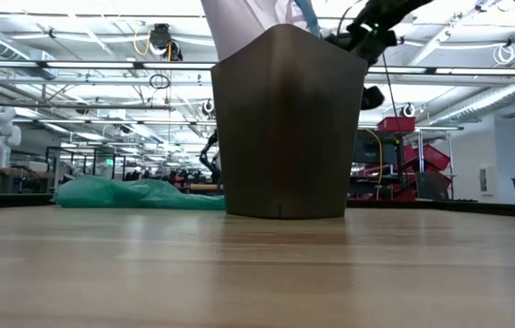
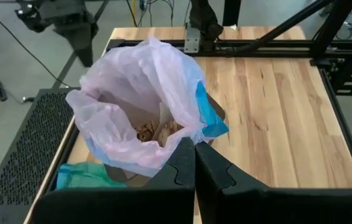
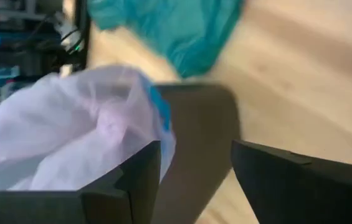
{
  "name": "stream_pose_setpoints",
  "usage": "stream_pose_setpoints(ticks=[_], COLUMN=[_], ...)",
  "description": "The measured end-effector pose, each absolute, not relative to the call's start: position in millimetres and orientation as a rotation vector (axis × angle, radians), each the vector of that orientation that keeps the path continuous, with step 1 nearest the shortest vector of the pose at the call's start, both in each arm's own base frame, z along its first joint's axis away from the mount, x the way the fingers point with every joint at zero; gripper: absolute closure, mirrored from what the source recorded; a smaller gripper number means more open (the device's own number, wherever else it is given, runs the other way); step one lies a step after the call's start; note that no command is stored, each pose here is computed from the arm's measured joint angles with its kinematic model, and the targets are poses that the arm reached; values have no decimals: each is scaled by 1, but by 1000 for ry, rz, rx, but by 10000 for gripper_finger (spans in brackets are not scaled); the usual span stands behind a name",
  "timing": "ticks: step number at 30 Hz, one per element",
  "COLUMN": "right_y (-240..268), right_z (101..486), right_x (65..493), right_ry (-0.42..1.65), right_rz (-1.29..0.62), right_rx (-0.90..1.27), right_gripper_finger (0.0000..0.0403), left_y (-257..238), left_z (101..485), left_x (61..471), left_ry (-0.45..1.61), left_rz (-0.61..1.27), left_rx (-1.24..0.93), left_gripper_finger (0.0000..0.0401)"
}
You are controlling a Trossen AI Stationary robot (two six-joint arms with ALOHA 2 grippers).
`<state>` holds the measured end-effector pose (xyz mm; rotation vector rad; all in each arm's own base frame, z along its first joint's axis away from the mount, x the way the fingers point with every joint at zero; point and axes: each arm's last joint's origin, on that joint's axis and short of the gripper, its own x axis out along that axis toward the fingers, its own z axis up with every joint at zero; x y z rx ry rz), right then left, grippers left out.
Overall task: Place trash/remove bag and relplace
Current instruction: Remove the pink trash bag from the trash bin
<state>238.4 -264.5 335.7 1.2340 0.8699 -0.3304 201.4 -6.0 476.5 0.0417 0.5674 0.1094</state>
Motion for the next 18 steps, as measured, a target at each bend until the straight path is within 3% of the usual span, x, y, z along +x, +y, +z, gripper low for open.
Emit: stream_pose_setpoints(ticks=[5,13,18], right_y=[-262,-251,-237], right_z=[318,289,296], right_x=[238,272,292], right_ry=[863,776,751], right_rz=[-207,-20,-6], right_rx=[1362,1460,1381], right_gripper_finger=[215,223,301], left_y=[-6,-6,-6], left_z=[477,476,475], left_x=[201,201,200], left_ry=[567,568,582], left_rz=[109,112,115], left_rx=[42,43,44], left_gripper_finger=[401,401,401])
